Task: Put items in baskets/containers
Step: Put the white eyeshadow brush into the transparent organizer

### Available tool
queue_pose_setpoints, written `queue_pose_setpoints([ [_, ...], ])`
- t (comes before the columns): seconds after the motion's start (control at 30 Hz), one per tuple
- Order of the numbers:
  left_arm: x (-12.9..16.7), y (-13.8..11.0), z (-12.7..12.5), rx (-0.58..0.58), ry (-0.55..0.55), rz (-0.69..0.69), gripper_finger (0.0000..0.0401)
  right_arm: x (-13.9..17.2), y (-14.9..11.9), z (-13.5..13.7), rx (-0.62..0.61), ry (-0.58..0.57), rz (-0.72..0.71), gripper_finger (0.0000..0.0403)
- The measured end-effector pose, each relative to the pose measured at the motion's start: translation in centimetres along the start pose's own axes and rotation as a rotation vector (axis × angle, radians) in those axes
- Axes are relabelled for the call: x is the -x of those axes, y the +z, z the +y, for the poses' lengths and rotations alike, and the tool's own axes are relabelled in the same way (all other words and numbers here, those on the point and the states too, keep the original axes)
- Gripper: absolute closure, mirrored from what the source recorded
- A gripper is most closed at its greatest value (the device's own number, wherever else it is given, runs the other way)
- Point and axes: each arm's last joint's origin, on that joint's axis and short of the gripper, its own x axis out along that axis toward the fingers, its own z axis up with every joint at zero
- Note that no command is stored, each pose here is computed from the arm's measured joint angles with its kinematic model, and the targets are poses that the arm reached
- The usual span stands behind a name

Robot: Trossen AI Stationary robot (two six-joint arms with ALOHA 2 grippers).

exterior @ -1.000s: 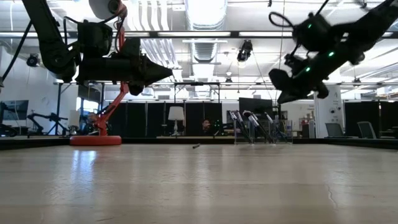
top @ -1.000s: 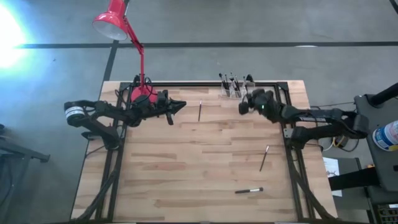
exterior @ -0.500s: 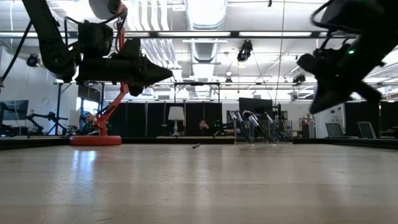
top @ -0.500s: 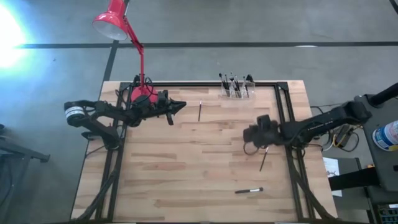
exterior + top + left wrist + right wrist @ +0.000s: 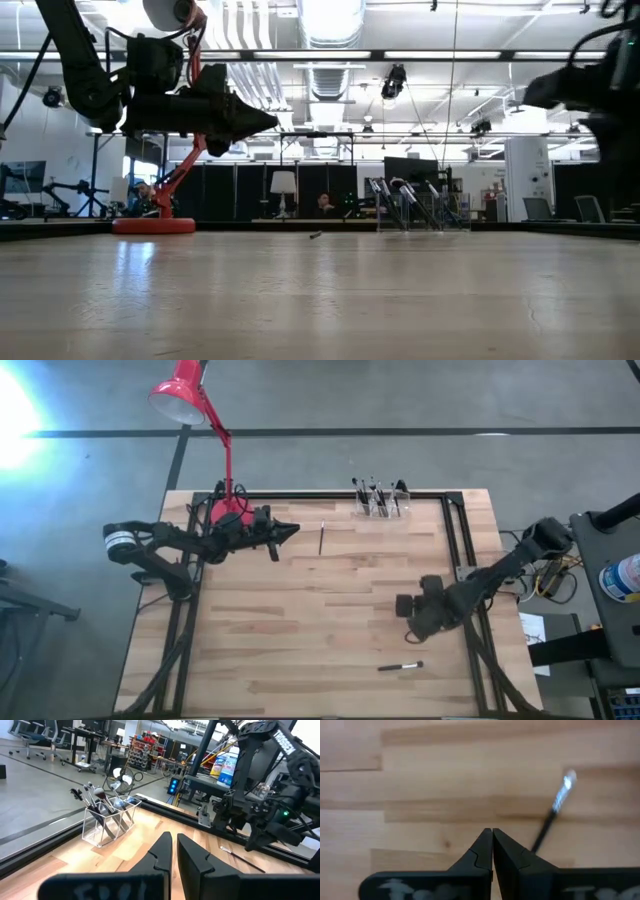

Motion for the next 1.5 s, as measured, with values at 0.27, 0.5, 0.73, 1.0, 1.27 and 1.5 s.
queue_pose_setpoints([
  [0.27, 0.0, -0.1, 0.0, -0.005, 0.003, 0.014, 0.038, -1.6, -2.3, -0.6, -0.057, -0.164, 0.032, 0.0347],
  [0.5, 0.0, -0.2, 0.0, -0.004, 0.004, 0.017, 0.038, -2.5, -2.5, -0.6, -0.075, -0.234, 0.046, 0.0302],
  [0.73, 0.0, -0.2, 0.0, -0.003, 0.005, 0.019, 0.038, -3.9, -3.1, -0.6, -0.079, -0.223, 0.051, 0.0309],
  [1.0, 0.0, -0.2, 0.1, 0.081, 0.008, 0.017, 0.038, -4.5, -3.4, -0.4, -0.042, -0.202, 0.04, 0.0353],
  [1.27, 0.2, 0.1, 0.8, 0.123, 0.038, 0.006, 0.0392, -3.9, -3.1, 0.6, 0.166, -0.033, -0.062, 0.039],
  [1.5, 0.3, 0.4, 0.6, 0.117, -0.042, -0.012, 0.04, -2.2, -1.2, 1.7, 0.394, 0.136, -0.173, 0.039],
])
